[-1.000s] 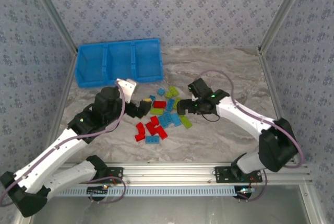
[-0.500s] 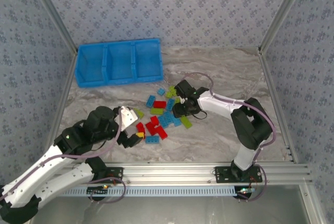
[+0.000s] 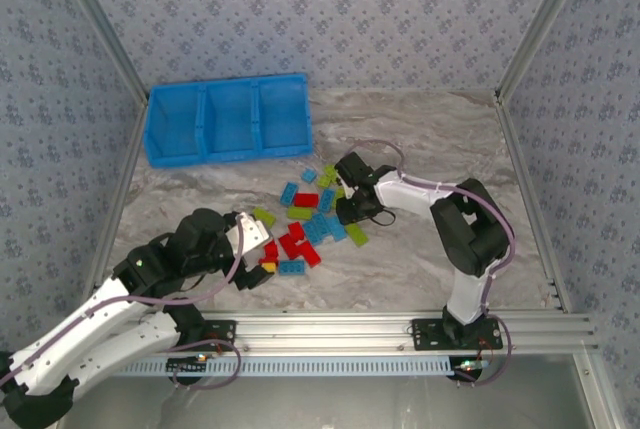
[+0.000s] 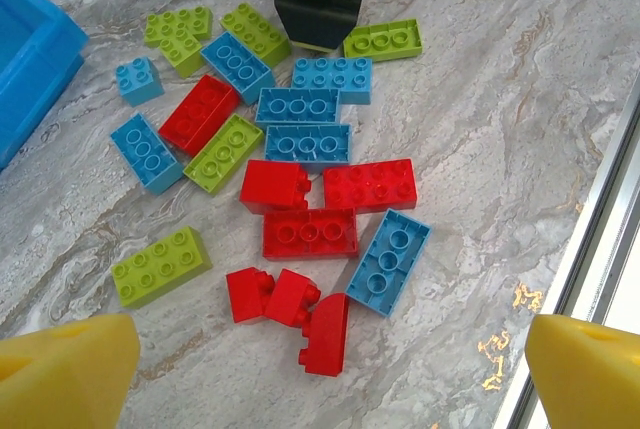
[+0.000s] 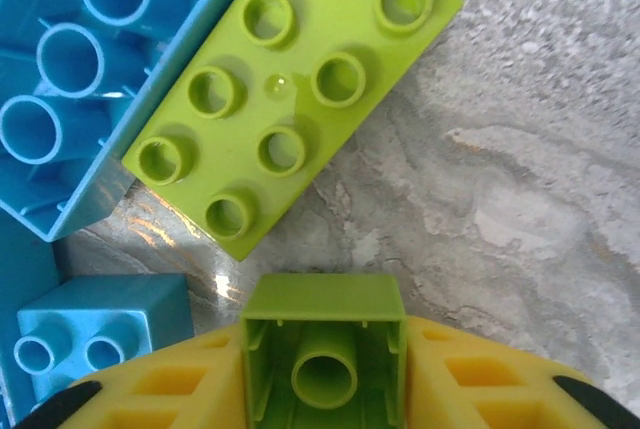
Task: Sort the legos into containers by color
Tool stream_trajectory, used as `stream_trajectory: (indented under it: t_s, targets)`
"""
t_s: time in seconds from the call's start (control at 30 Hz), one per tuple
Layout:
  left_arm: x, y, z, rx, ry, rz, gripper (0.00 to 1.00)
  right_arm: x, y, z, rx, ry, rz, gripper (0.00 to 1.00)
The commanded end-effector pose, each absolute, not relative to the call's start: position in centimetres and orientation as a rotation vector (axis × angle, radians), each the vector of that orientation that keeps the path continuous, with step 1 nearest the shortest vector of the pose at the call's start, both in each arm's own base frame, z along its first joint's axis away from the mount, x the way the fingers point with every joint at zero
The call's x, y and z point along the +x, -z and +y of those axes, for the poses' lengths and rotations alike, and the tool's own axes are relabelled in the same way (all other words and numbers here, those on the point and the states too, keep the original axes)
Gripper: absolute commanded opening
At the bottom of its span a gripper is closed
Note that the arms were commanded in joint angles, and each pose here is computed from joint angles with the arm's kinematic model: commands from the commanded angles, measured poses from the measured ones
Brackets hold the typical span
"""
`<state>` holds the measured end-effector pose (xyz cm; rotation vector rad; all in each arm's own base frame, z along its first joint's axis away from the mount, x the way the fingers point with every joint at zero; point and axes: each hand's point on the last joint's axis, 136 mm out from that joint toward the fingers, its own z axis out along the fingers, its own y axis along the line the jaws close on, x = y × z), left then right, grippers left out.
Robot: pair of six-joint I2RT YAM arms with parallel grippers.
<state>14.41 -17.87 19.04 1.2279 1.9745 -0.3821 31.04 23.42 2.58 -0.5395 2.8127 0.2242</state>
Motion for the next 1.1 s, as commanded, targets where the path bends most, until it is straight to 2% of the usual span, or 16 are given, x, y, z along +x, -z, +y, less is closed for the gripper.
stream_trajectory:
  t_s: [0.0,0.17,0.3,0.4,0.53,0.7,0.87,0.97,1.07]
  targets:
    - [14.4,-19.6,-18.1,1.230,0.386,1.927,0.99,31.7,-4.5,23.2,-0.518,-0.226,2.767,0.35]
    - [16.4,-21.3,-17.1,1.070,0.316,1.898,0.99,33.4,-12.6,24.1,-0.419,-0.289,2.530,0.28]
    - [19.0,-23.1,-15.3,0.812,0.277,1.887,0.99,35.2,-19.7,27.3,-0.386,-0.375,2.298,0.28]
    - [20.5,-24.5,-13.6,0.638,0.263,1.887,0.99,37.9,-22.7,30.1,-0.349,-0.410,2.166,0.29]
    - [22.0,-25.2,-11.4,0.480,0.229,1.906,0.99,42.7,-23.3,33.9,-0.341,-0.402,2.090,0.28]
    - [22.6,-25.1,-10.1,0.414,0.171,1.919,0.99,48.4,-21.2,38.3,-0.383,-0.337,2.055,0.28]
    - [22.7,-24.9,-9.7,0.413,0.143,1.926,0.99,52.3,-17.7,41.0,-0.433,-0.272,2.064,0.29]
    - [22.7,-24.7,-9.5,0.415,0.123,1.928,0.99,54.0,-15.1,41.5,-0.448,-0.252,2.090,0.32]
    - [22.8,-24.5,-9.3,0.420,0.104,1.936,0.99,54.9,-14.5,42.0,-0.466,-0.261,2.103,0.41]
